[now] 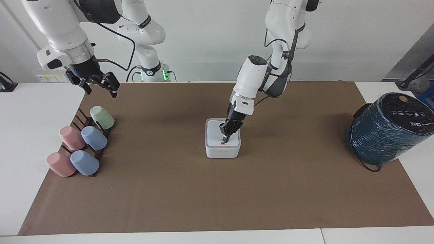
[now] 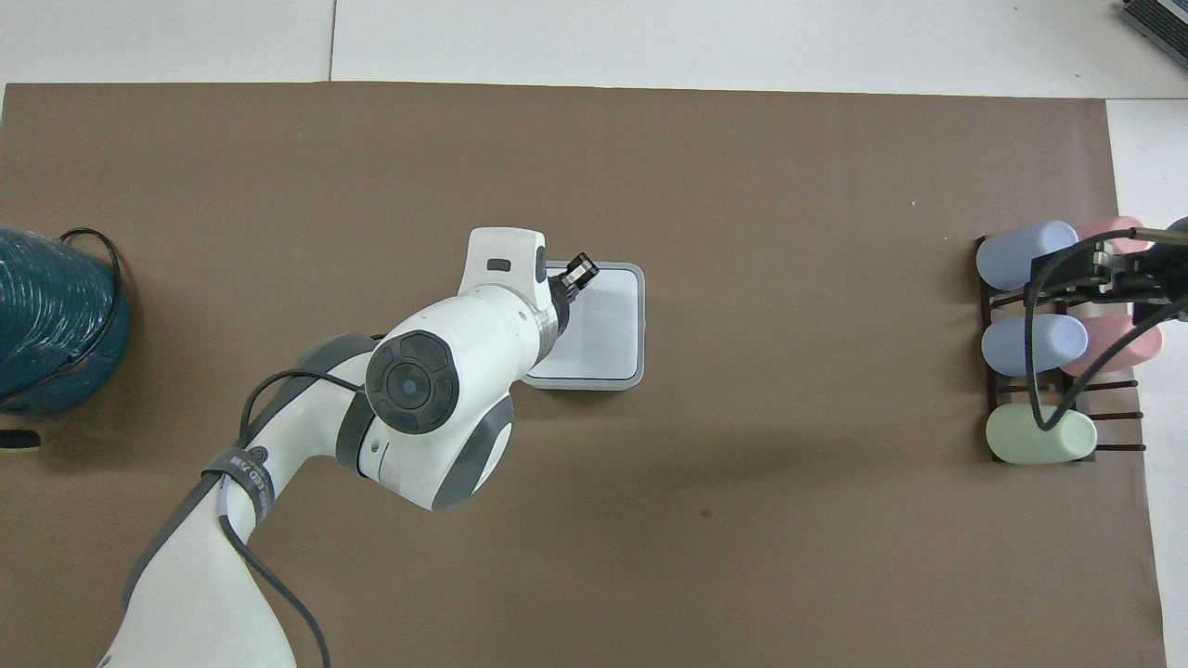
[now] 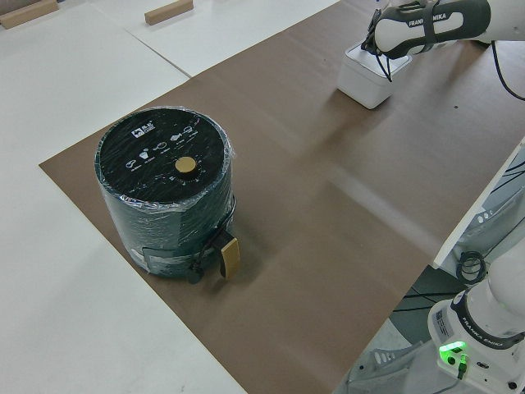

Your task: Close trash can lid

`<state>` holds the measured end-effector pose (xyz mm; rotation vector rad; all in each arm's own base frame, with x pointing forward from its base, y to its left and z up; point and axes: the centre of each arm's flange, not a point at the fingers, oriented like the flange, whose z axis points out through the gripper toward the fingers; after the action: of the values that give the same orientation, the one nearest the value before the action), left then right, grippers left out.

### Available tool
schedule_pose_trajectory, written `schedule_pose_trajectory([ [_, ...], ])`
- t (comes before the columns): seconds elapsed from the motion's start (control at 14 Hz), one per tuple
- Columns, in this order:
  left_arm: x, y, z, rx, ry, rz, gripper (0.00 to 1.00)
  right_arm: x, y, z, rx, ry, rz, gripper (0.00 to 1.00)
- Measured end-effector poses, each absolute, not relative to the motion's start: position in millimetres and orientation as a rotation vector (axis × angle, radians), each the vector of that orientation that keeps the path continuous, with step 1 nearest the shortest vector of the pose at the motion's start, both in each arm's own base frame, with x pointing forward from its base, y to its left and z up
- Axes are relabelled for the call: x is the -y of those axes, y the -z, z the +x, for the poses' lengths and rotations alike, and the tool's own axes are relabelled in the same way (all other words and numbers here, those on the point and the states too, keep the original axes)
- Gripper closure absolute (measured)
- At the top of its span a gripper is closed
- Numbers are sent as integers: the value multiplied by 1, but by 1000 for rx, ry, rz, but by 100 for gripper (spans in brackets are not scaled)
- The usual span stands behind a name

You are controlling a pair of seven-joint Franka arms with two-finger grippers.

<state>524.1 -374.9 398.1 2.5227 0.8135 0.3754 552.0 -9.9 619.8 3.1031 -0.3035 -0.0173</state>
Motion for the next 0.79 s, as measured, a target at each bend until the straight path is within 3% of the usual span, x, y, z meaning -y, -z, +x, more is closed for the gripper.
schedule_pose_trajectory([
  [0.79,378,-426,534,-842,-203,2687,99,10,-620,552,303,17,3103,0],
])
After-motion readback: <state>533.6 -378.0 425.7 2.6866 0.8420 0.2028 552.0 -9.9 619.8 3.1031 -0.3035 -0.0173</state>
